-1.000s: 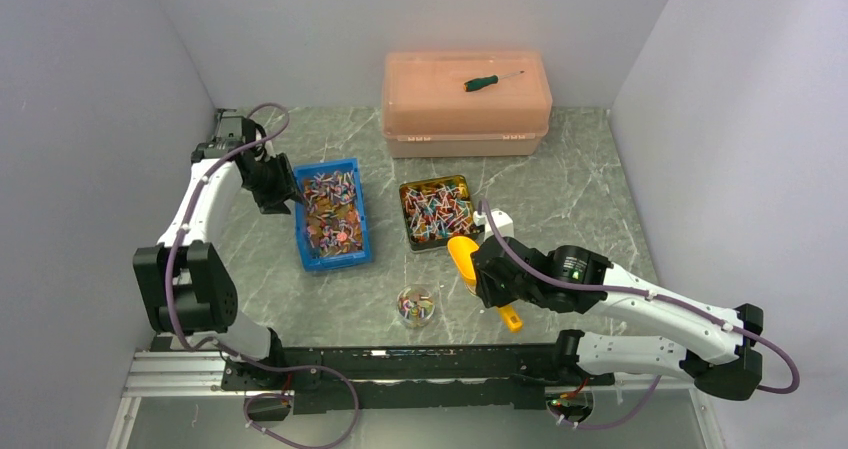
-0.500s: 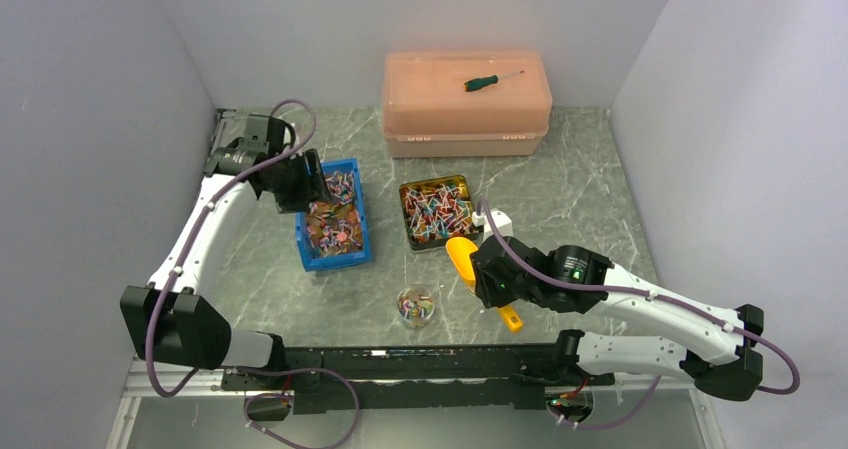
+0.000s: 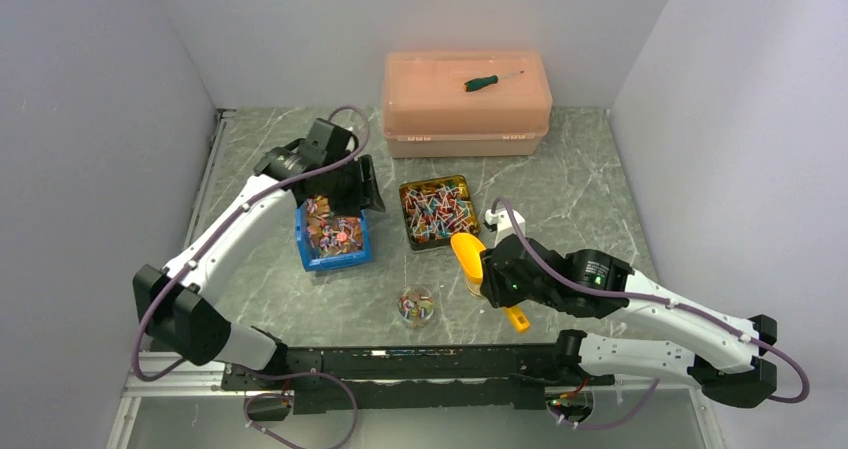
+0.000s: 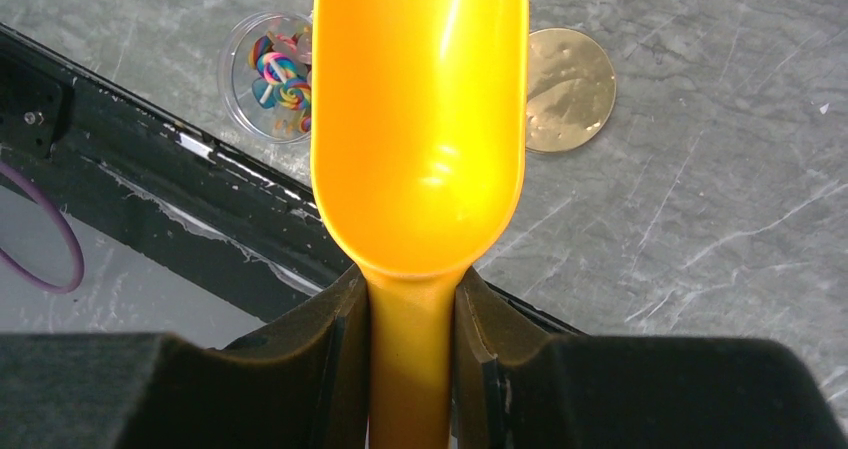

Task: Pack the candies
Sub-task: Move the storage box to the center of the board.

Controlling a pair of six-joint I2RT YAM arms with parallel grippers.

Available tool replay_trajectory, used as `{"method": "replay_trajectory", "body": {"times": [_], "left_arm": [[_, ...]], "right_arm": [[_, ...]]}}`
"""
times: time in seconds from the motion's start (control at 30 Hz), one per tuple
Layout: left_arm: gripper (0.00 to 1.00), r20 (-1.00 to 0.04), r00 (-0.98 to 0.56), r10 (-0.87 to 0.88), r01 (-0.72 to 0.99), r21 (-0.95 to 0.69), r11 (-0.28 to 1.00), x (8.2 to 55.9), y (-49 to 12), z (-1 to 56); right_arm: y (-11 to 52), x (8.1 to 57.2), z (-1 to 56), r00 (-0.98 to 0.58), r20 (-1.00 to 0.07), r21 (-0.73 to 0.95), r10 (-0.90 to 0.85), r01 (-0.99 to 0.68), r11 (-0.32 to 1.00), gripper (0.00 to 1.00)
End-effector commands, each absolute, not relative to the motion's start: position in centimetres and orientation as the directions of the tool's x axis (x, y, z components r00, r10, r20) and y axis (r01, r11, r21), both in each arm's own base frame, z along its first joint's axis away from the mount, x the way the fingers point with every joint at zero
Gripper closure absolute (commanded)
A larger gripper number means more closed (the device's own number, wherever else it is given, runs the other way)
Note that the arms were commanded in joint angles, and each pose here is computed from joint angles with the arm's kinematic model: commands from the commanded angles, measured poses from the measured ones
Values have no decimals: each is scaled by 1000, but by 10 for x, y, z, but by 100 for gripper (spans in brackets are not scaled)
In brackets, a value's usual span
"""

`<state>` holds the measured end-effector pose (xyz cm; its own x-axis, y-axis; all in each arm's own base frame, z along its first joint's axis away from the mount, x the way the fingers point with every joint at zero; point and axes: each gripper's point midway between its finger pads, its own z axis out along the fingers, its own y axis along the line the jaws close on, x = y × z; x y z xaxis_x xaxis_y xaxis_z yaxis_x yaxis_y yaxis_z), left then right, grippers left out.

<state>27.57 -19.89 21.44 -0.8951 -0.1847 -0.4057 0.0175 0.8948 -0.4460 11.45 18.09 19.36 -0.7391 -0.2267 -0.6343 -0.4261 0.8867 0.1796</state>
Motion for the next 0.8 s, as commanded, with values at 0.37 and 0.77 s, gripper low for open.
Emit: {"method": "replay_trajectory", "body": {"times": [0.37, 0.77], "left_arm": [[40, -384, -905, -182, -23, -382, 924, 306, -260, 187], [43, -320, -934, -159, -61, -297, 953, 330, -274, 138]], "right_arm": [[179, 116, 220, -718, -682, 253, -138, -409, 877, 100], [179, 112, 214, -733, -669, 276, -125, -401, 874, 100]]}}
